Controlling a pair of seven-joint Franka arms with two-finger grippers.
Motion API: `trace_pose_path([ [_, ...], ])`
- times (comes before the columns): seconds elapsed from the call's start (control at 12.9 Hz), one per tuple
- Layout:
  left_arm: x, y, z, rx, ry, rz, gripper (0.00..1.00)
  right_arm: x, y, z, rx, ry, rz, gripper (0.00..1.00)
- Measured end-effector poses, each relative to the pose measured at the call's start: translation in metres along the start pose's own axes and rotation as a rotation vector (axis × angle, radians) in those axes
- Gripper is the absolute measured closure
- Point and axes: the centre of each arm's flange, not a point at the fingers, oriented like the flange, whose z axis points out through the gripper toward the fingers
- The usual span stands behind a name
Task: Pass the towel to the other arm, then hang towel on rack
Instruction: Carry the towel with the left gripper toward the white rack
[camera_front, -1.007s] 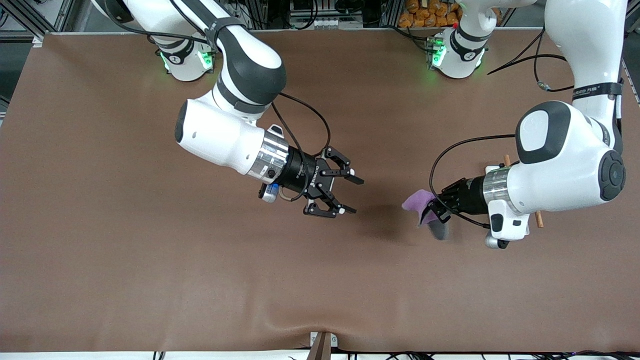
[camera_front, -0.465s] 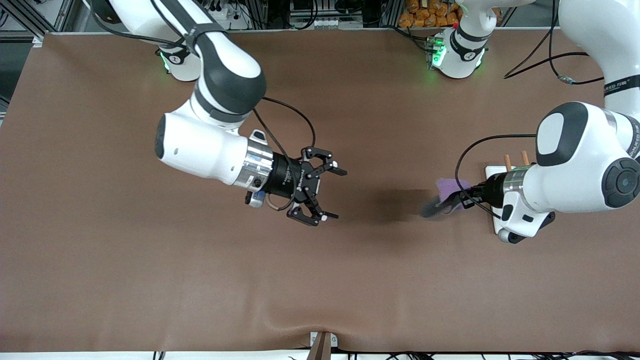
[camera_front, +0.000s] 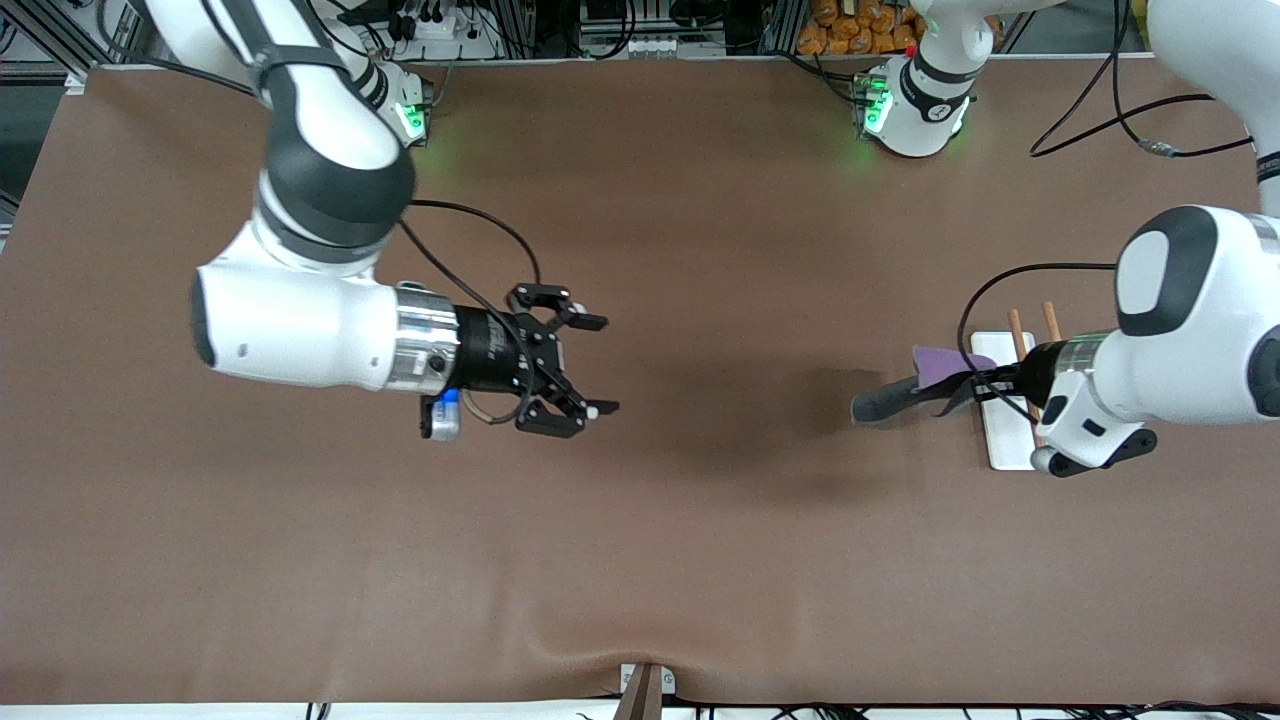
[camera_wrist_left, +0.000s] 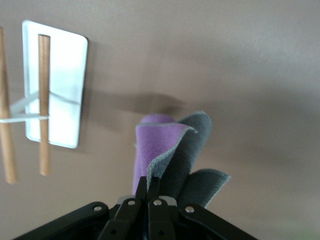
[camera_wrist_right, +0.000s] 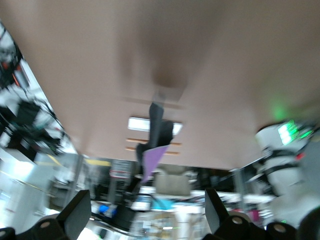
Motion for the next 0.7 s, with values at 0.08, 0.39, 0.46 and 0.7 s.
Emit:
trace_pose_path([
  [0.08, 0.000, -0.013, 0.000, -0.001, -0.005, 0.044, 0.98, 0.007, 0.003, -0.017, -0.033, -0.005, -0.071, 0.00],
  [0.39, -0.020, -0.031, -0.002, 0.048, -0.008, 0.155, 0.98, 0.049, 0.019, -0.078, -0.159, -0.040, -0.226, 0.00],
  [0.46, -0.024, -0.033, 0.000, 0.054, -0.007, 0.169, 0.98, 0.059, 0.023, -0.089, -0.185, -0.021, -0.242, 0.00],
  [0.7, -0.029, -0.053, 0.013, 0.053, 0.027, 0.199, 0.98, 0.056, 0.040, -0.106, -0.289, 0.216, -0.345, 0.00],
])
